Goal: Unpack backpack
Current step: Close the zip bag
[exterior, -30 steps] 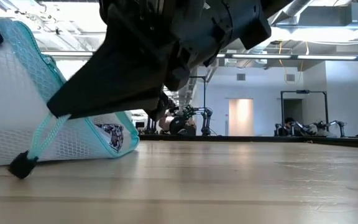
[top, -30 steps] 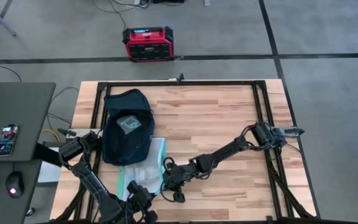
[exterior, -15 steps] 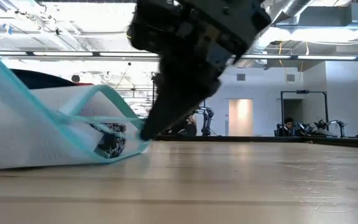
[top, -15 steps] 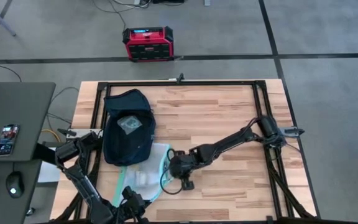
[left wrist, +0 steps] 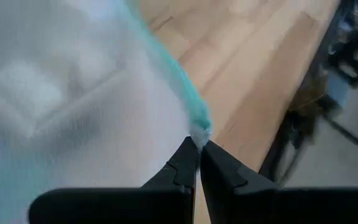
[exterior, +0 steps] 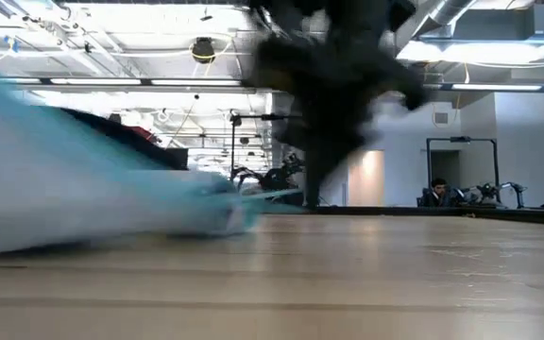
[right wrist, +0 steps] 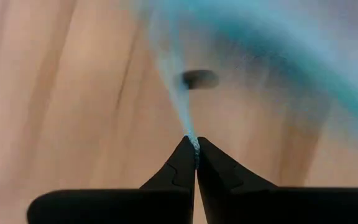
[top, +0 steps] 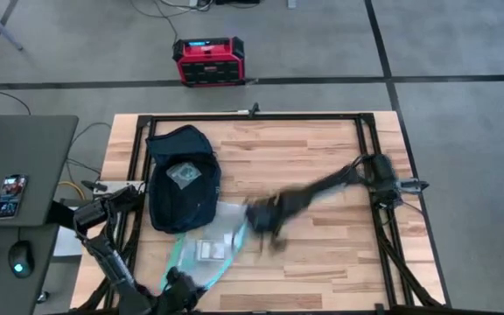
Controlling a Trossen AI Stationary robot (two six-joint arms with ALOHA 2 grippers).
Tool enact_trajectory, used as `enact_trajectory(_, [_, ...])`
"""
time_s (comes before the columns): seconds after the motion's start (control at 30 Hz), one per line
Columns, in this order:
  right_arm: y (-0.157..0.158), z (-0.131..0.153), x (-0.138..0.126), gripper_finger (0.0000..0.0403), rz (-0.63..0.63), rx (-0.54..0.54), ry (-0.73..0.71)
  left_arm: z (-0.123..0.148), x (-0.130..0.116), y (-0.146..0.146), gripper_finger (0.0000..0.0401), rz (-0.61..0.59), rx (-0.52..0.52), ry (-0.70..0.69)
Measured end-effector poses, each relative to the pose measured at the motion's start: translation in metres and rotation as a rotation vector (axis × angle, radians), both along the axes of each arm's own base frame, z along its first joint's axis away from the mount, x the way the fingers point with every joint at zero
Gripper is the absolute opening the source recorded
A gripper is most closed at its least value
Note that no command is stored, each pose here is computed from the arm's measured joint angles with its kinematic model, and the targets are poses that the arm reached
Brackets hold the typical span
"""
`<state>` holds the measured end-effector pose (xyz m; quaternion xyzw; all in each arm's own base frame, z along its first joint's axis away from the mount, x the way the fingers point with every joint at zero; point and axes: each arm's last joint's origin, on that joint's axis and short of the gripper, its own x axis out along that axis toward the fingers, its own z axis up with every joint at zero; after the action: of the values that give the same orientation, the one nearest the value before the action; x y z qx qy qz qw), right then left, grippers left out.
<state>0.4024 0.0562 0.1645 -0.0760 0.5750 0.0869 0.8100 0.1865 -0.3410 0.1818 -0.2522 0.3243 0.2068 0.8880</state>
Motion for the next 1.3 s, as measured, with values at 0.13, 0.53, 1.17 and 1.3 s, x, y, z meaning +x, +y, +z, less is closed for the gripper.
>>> enact_trajectory(0.13, [-0.048,0.071,-0.017,0.0000,-0.131,-0.102,-0.168,-0.001,-0.011,-0.006,0.0000,-0.023,-0.022,0.032])
enact_trajectory(0.53, [-0.041,0.081,-0.028,0.0002,-0.132,-0.044,-0.155,0.002,-0.006,0.002,0.0000,0.037,-0.034,0.031])
enact_trajectory(1.17, [-0.035,0.079,-0.053,0.0207,-0.318,0.072,0.157,0.047,0.035,0.047,0.0126,0.072,-0.082,0.111])
enact_trajectory(1.3, [-0.045,0.062,-0.058,0.0220,-0.343,0.069,0.165,0.068,0.036,0.074,0.0146,0.104,-0.020,0.146])
